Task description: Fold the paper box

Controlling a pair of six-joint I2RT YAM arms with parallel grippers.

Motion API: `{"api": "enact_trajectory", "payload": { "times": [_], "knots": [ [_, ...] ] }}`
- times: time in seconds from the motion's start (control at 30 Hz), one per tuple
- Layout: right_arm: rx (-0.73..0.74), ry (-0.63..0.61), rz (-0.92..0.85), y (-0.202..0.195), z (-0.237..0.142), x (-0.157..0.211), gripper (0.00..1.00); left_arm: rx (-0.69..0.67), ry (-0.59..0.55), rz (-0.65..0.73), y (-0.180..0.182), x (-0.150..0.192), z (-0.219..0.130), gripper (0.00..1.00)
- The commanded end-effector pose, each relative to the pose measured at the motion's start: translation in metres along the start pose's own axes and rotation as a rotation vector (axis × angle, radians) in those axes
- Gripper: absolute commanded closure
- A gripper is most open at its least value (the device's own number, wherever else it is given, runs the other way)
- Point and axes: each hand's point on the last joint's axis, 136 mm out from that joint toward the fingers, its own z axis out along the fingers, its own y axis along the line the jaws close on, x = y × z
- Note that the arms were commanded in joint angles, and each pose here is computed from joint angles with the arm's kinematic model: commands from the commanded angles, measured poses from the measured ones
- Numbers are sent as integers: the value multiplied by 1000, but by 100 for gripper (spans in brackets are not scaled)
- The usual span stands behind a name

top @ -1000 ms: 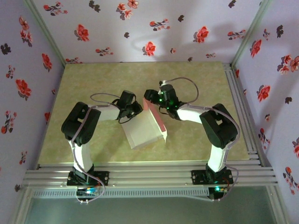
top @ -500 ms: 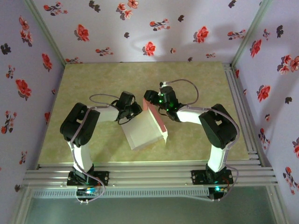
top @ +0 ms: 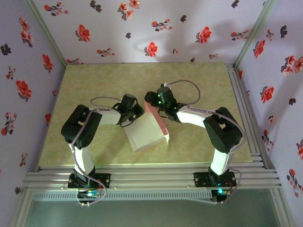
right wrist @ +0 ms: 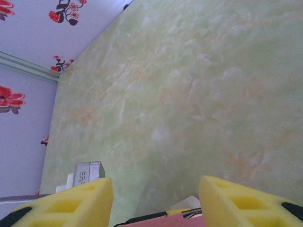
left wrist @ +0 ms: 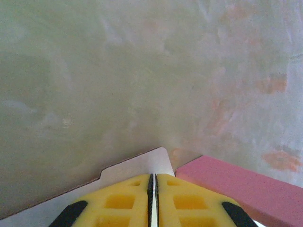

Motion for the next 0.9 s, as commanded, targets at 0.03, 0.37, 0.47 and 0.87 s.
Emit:
{"api": "enact_trajectory", "payload": {
  "times": [0.03, 0.37, 0.47, 0.87],
  "knots": [
    [80, -27, 14, -24, 3, 12, 42, -95, 27, -21, 30, 18, 6, 87],
    [29, -85, -21, -37, 13, 21, 42, -90, 27, -24, 31, 19, 4, 88],
    [14, -84, -40, -38, 13, 23, 44, -84, 25, -15, 27, 17, 2, 88],
    [-29, -63, -56, -46, 13, 17, 49, 18, 10, 112, -3, -9, -15, 88]
  ]
}}
